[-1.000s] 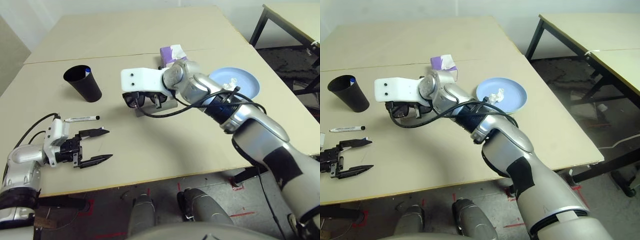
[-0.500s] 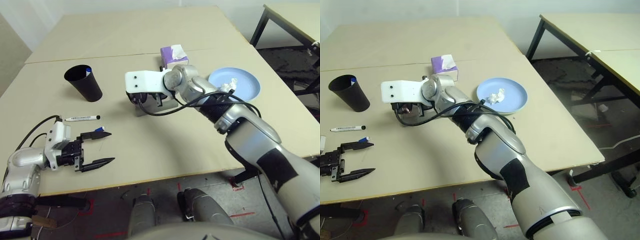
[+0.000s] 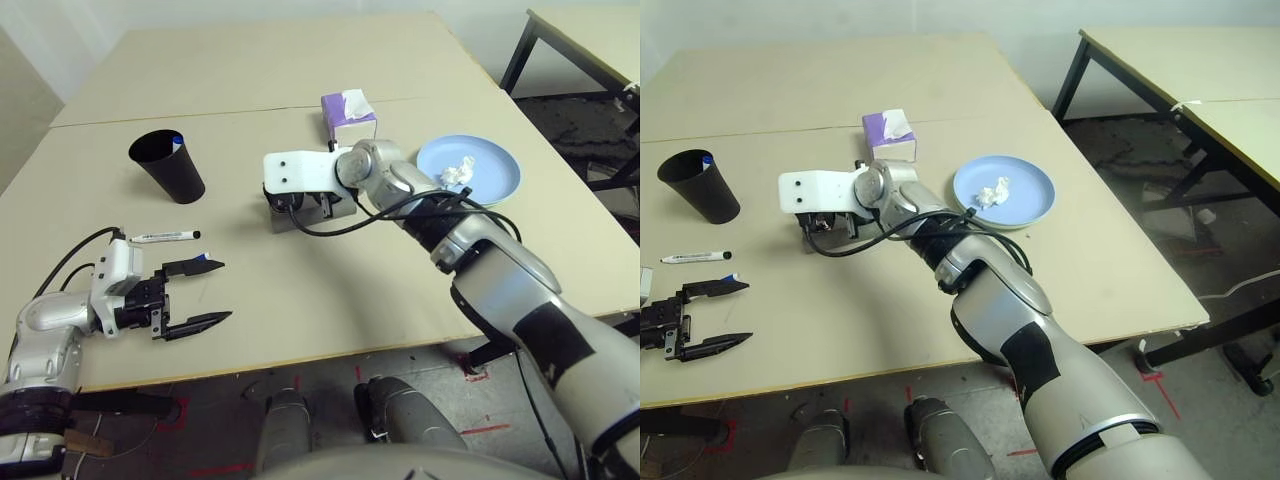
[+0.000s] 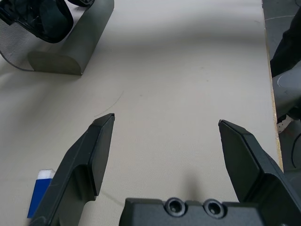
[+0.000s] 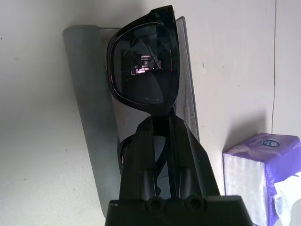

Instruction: Organize and tidy the items on the table.

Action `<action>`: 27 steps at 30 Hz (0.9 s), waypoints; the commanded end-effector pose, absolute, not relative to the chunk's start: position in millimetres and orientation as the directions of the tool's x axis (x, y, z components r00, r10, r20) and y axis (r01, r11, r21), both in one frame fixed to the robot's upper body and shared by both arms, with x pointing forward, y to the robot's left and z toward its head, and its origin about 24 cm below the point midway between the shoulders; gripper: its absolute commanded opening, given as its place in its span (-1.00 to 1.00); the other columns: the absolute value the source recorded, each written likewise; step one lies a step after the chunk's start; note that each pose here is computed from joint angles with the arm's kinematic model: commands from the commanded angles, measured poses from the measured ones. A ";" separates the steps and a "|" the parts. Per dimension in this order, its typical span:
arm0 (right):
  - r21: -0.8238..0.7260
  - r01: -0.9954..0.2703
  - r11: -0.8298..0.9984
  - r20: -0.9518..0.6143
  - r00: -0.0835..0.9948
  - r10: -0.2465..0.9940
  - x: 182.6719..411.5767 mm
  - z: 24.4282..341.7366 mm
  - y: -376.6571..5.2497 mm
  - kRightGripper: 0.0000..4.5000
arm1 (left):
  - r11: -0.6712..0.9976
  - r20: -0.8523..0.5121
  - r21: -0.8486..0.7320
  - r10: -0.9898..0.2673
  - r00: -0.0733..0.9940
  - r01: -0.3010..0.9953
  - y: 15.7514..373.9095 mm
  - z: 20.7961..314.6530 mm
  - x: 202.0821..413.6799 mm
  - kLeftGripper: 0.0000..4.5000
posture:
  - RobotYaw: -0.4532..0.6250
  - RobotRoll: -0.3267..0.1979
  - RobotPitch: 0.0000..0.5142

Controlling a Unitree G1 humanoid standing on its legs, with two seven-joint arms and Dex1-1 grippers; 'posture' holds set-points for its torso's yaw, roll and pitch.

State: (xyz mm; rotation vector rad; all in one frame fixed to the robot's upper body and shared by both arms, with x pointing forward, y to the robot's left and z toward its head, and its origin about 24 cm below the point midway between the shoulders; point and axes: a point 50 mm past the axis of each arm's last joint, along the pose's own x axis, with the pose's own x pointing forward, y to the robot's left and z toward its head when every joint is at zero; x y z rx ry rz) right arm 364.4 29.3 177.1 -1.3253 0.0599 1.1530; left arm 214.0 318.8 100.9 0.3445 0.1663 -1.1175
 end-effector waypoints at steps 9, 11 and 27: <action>-0.726 -0.667 -0.167 -0.610 0.512 0.604 369.5 166.0 25.5 -0.93 | 0.400 -0.300 0.165 -0.851 0.432 0.902 319.2 93.3 208.0 1.00 | -0.25 0.25 -0.43; -0.726 -0.666 -0.173 -0.614 0.513 0.600 370.0 165.5 25.0 -0.93 | 0.400 -0.299 0.165 -0.850 0.433 0.901 319.3 93.1 207.2 1.00 | -0.24 0.25 -0.44; -0.747 -0.633 -0.204 -0.600 0.508 0.618 369.2 163.5 27.7 -0.93 | 0.395 -0.295 0.159 -0.856 0.425 0.905 311.6 93.1 208.3 1.00 | -0.25 0.25 -0.44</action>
